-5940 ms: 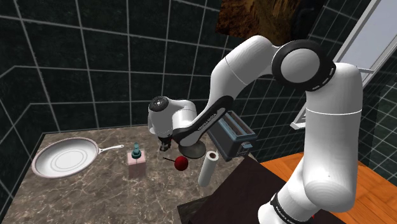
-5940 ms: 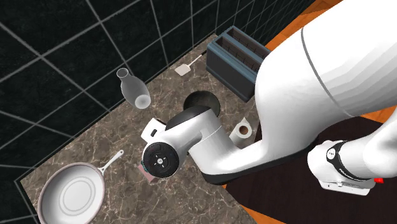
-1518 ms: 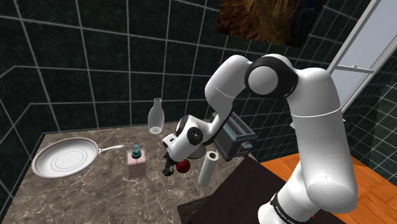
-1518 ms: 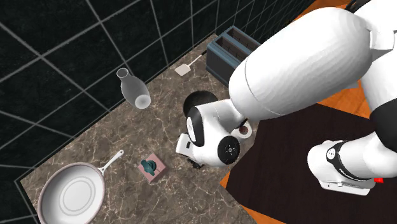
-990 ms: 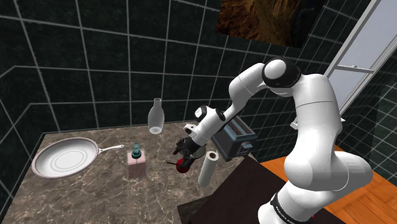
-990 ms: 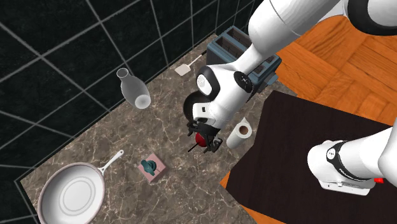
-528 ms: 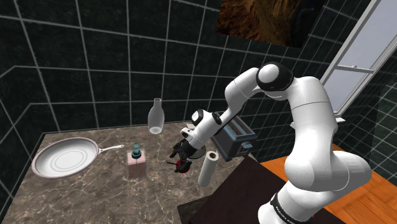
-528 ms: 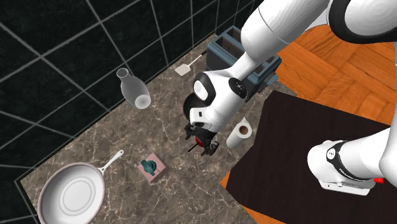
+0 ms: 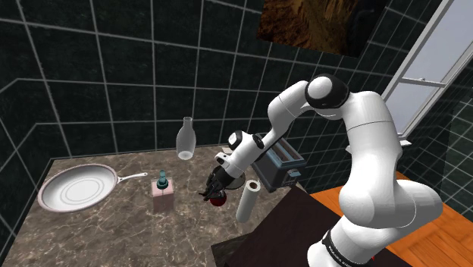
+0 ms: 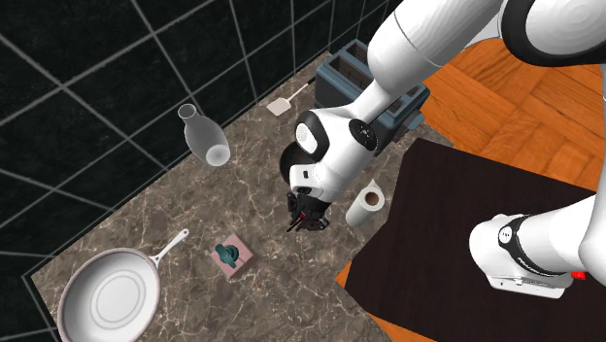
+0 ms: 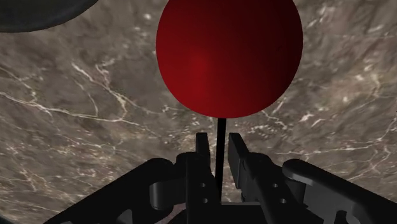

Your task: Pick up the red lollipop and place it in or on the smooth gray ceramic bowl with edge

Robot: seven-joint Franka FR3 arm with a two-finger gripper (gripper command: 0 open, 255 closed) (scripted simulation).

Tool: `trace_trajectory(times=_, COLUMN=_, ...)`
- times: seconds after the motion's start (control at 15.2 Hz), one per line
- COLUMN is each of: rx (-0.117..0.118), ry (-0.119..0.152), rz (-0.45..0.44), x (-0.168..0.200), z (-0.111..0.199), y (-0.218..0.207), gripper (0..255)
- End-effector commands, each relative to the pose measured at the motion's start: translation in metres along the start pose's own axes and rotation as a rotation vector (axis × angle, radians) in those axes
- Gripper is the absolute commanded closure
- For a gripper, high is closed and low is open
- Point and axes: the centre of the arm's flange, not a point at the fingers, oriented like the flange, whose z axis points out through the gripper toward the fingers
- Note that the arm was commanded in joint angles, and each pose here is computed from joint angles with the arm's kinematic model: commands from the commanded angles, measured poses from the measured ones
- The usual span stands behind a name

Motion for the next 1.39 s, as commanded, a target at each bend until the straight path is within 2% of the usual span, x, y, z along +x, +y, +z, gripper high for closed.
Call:
trace_trajectory(times=0.0, rx=0.000, ry=0.000, rz=0.000, x=0.000, z=0.000, y=0.000, gripper=255)
trace_trajectory(times=0.4, rx=0.000, ry=0.000, rz=0.000, x=0.000, z=0.000, y=0.000, gripper=255)
trace_trajectory(times=1.32, rx=0.000, ry=0.000, rz=0.000, x=0.038, z=-0.063, y=0.003, gripper=255)
